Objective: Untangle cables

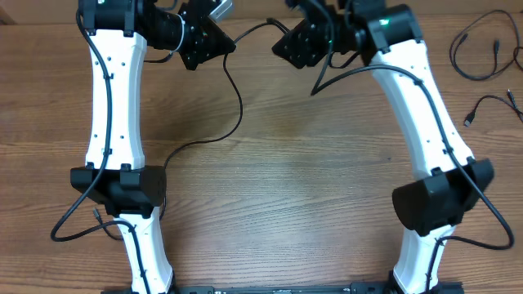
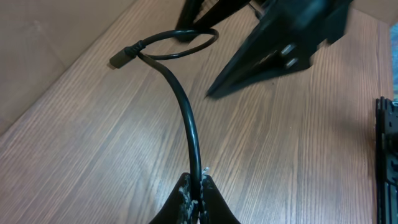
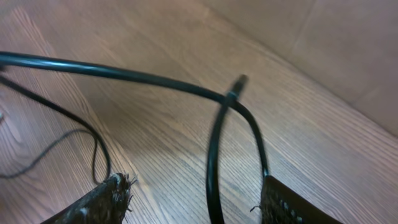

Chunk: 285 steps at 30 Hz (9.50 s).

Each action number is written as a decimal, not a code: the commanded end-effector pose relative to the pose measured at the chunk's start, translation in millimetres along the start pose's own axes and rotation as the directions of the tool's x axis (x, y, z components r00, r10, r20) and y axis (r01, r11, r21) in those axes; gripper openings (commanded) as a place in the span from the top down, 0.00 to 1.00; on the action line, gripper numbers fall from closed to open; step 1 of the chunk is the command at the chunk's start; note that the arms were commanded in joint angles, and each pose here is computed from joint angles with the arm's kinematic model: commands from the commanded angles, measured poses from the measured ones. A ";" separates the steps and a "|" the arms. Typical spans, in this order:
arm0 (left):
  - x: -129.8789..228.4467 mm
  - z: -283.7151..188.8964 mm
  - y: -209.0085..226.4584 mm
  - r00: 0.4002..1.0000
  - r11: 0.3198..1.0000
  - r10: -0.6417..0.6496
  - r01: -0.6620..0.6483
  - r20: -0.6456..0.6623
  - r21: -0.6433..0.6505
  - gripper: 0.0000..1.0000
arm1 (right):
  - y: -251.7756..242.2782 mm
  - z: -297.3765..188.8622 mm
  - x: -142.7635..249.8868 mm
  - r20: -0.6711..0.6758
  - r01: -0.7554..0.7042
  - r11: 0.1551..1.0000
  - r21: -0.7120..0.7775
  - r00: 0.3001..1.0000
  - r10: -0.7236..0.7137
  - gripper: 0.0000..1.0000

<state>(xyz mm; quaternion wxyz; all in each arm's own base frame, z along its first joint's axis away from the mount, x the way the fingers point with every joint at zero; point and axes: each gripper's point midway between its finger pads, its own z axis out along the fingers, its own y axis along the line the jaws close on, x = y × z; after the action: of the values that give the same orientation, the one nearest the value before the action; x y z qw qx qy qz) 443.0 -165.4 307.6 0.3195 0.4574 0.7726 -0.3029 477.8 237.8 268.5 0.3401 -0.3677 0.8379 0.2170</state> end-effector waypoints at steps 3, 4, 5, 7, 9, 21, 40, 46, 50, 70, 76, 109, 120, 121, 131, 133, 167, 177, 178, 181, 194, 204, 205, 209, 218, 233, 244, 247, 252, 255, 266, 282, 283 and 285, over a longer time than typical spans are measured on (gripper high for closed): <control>-1.7 3.6 -7.2 1.000 1.000 -0.001 0.001 -0.010 0.012 0.96 | -6.3 4.7 3.3 -0.017 0.051 0.998 0.030 0.999 -0.051 0.96; -0.9 3.6 -6.4 1.000 1.000 -0.001 0.001 -0.015 0.007 0.96 | -6.0 4.0 2.8 -0.015 0.052 0.998 0.030 0.999 -0.051 0.96; 1.1 3.6 -4.3 1.000 1.000 -0.001 0.001 -0.027 -0.005 0.96 | -5.0 0.7 0.7 -0.010 0.054 0.998 0.032 0.998 -0.054 0.96; 6.0 3.2 0.0 0.999 1.000 -0.004 0.002 -0.054 -0.030 0.96 | -3.6 -11.6 -5.8 0.010 0.039 0.998 0.043 0.999 -0.039 0.96; 10.7 2.8 2.2 0.997 0.999 -0.011 0.007 -0.078 -0.046 0.96 | -2.6 -39.5 -19.4 0.057 -0.002 0.998 0.069 0.998 -0.002 0.96; 18.4 2.1 1.7 0.993 0.998 -0.031 0.025 -0.113 -0.055 0.96 | -93.1 -202.8 -10.2 0.307 -0.339 0.890 0.305 0.920 0.245 0.96; 15.9 -1.6 -1.5 0.993 0.998 -0.033 0.026 -0.109 -0.059 0.96 | -160.1 -136.8 96.4 0.181 -0.481 0.808 0.341 0.877 0.445 0.00; 12.7 -1.2 0.1 0.995 0.998 -0.029 0.022 -0.097 -0.064 0.96 | -121.4 -158.3 37.0 0.267 -0.380 0.906 0.187 0.907 0.325 0.00; -20.1 -3.4 -1.3 0.999 0.999 -0.028 0.030 0.042 -0.042 0.96 | -71.3 -149.6 5.7 0.275 -0.293 0.955 0.054 0.923 0.268 0.00; -166.2 -70.3 -53.8 0.825 0.870 -0.401 0.207 0.398 0.447 0.96 | 38.4 -63.7 -27.1 0.124 -0.006 0.991 0.135 0.992 -0.010 0.03; -170.4 -75.7 -59.4 0.818 0.845 -0.434 0.226 0.377 0.484 0.96 | 36.1 -55.4 -20.6 0.101 -0.012 0.992 0.129 0.995 -0.001 0.96; -92.4 12.6 15.0 0.995 0.739 -0.087 0.092 0.042 -0.667 0.00 | -168.8 -514.2 81.3 0.643 -0.640 0.146 0.754 0.765 0.037 0.96; -100.9 16.0 8.8 0.998 0.717 -0.056 0.066 0.037 -0.694 0.00 | -192.0 -628.1 151.8 0.623 -0.628 -0.118 0.769 0.778 -0.083 0.96; -100.1 16.1 8.6 0.998 0.717 -0.058 0.065 0.034 -0.694 0.00 | -198.6 -623.6 157.5 0.610 -0.612 -0.101 0.784 0.790 -0.060 0.96; -85.7 18.3 5.5 0.995 0.726 -0.094 0.060 -0.013 -0.685 0.00 | -277.6 -556.7 239.9 0.612 -0.628 0.015 0.778 0.762 0.211 0.96; -84.5 18.5 5.1 0.995 0.727 -0.097 0.059 -0.017 -0.684 0.00 | -289.7 -536.2 261.3 0.613 -0.646 0.035 0.762 0.738 0.282 0.96; -75.6 20.4 2.0 0.991 0.736 -0.131 0.074 -0.035 -0.673 0.00 | -250.3 -367.2 544.8 0.692 -0.856 -0.292 0.426 0.101 0.715 0.96; -75.4 20.4 2.0 0.992 0.738 -0.115 0.052 -0.050 -0.673 0.00 | -241.6 -390.7 586.2 0.765 -0.753 -0.475 0.456 0.059 0.642 0.96; -75.1 20.4 2.0 0.992 0.738 -0.116 0.052 -0.051 -0.673 0.00 | -239.8 -392.6 588.6 0.767 -0.748 -0.483 0.455 0.054 0.639 0.91; -75.1 20.3 1.8 0.992 0.738 -0.116 0.052 -0.051 -0.672 0.00 | -239.3 -392.6 588.2 0.771 -0.765 -0.477 0.434 0.042 0.635 0.00; -114.3 -7.2 -4.1 0.997 0.711 -0.016 0.060 0.070 -0.700 0.00 | -241.2 -455.6 341.3 0.807 -0.887 -0.041 0.460 0.398 0.436 0.00; -214.4 -127.2 -13.6 0.877 0.481 0.295 0.207 0.379 -0.852 0.00 | -63.9 -443.4 -12.7 0.768 -0.508 0.716 0.478 0.637 -0.061 0.00; -221.9 -143.9 -16.1 0.853 0.454 0.326 0.237 0.408 -0.859 0.00 | -38.0 -442.7 -40.1 0.778 -0.438 0.767 0.469 0.617 -0.123 0.00; -245.4 -200.7 -34.0 0.759 0.394 0.450 0.304 0.470 -0.867 0.00 | 35.6 -439.4 -100.1 0.818 -0.255 0.876 0.409 0.529 -0.228 0.00; -206.8 -280.7 -91.0 0.812 0.277 0.431 0.296 0.393 -0.914 0.00 | 83.8 -407.0 -69.8 0.775 -0.254 0.886 0.388 0.610 -0.164 0.00; -112.1 -337.0 -163.4 0.857 0.239 0.360 0.298 0.369 -0.924 0.00 | 300.5 -522.9 88.6 0.888 -0.081 0.893 0.442 0.180 -0.423 0.00; -97.2 -344.6 -176.4 0.825 0.284 0.314 0.391 0.470 -0.875 0.00 | 263.8 -500.5 125.3 0.723 -0.270 0.670 0.691 0.271 -0.636 0.00; -92.8 -341.0 -175.1 0.833 0.289 0.294 0.391 0.469 -0.874 0.00 | 205.4 -454.9 145.6 0.888 -0.473 0.762 0.443 0.349 -0.300 0.00; -86.4 -335.4 -173.2 0.853 0.290 0.269 0.372 0.448 -0.882 0.00 | 147.9 -347.3 175.6 0.773 -0.401 0.789 0.466 0.618 -0.143 0.00; -85.1 -334.6 -172.9 0.859 0.287 0.267 0.362 0.437 -0.887 0.00 | 123.5 -291.7 200.6 0.703 -0.383 0.812 0.440 0.710 -0.045 0.00; -84.1 -333.3 -172.5 0.869 0.284 0.267 0.343 0.417 -0.895 0.00 | 54.3 -182.2 292.8 0.562 -0.499 0.730 0.466 0.805 0.192 0.00; -85.2 -318.7 -160.2 0.889 0.288 0.237 0.320 0.391 -0.903 0.00 | 31.3 -134.5 348.0 0.521 -0.574 0.664 0.480 0.795 0.311 0.00; -84.5 -316.0 -158.3 0.894 0.289 0.230 0.314 0.384 -0.904 0.00 | 30.3 -135.7 345.7 0.528 -0.572 0.664 0.481 0.794 0.301 0.00; -83.1 -310.7 -154.6 0.903 0.291 0.216 0.304 0.371 -0.907 0.00 | 26.8 -140.0 336.1 0.559 -0.559 0.673 0.484 0.790 0.254 0.00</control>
<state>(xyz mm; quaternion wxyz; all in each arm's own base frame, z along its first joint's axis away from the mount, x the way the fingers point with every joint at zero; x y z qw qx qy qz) 260.1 -30.5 595.7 0.6892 0.0702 0.7128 0.1097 228.1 13.8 118.9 0.5516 0.0283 0.8296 0.0815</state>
